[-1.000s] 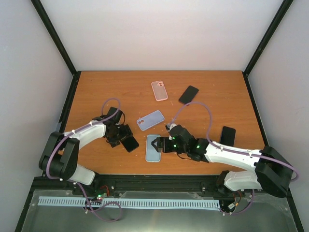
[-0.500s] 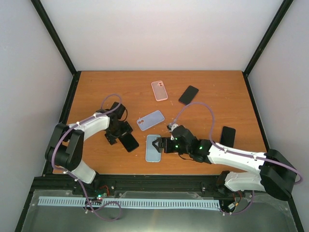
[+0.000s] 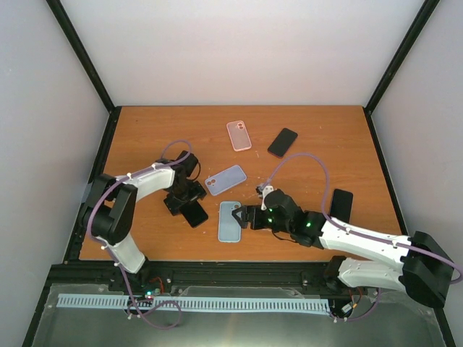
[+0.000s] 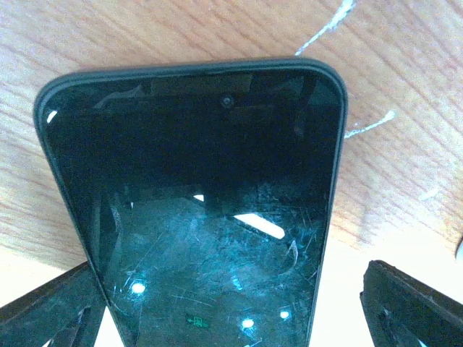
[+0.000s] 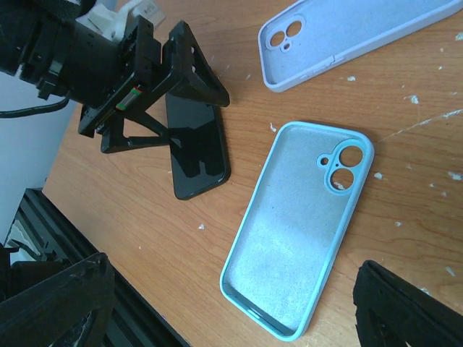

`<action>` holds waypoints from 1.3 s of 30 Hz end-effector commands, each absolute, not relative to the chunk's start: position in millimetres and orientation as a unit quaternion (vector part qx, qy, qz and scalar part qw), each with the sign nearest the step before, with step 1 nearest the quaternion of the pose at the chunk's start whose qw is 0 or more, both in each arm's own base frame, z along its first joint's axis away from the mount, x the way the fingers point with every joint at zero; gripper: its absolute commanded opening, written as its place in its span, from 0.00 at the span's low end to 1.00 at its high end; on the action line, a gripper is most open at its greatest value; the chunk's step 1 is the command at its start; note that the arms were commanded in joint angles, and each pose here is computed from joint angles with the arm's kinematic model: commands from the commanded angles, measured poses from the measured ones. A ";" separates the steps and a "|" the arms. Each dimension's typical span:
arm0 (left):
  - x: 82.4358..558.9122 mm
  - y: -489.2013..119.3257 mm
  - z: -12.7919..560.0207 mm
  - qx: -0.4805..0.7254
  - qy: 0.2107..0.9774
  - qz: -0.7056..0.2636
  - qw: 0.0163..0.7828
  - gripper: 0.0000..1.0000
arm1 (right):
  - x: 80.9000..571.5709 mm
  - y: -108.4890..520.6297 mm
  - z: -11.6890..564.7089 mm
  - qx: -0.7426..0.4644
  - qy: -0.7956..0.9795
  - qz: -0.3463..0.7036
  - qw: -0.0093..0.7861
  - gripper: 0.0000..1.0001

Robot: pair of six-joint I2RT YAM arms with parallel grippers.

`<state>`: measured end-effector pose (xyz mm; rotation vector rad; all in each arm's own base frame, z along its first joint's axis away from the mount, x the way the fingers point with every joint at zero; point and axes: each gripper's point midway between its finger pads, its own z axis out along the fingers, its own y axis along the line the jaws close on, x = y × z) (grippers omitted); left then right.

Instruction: Put the phone into the phone case

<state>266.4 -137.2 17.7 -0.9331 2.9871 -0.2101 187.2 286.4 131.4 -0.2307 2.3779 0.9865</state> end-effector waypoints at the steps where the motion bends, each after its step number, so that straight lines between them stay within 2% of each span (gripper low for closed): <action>1: 264.3 -135.4 15.1 -0.316 0.947 -0.049 -0.010 0.96 | 189.3 274.8 133.1 -0.083 0.883 0.354 0.296 0.88; 13: 256.3 -127.1 8.9 -0.333 0.942 -0.021 -0.019 0.95 | 189.2 269.7 134.3 -0.073 0.882 0.353 0.302 0.89; 19: 253.4 -126.9 1.5 -0.335 0.942 -0.015 -0.029 0.92 | 190.0 271.1 135.3 -0.070 0.882 0.355 0.301 0.90; 24: 252.7 -125.7 -1.8 -0.334 0.942 -0.013 -0.027 0.85 | 189.6 275.5 134.2 -0.071 0.882 0.362 0.295 0.90; 30: 254.7 -135.4 5.7 -0.321 0.945 -0.057 -0.016 0.71 | 187.5 286.4 128.5 -0.080 0.883 0.371 0.275 0.89; 39: 262.5 -164.5 36.7 -0.266 0.951 -0.159 0.014 0.69 | 183.4 311.1 123.6 -0.103 0.878 0.392 0.254 0.82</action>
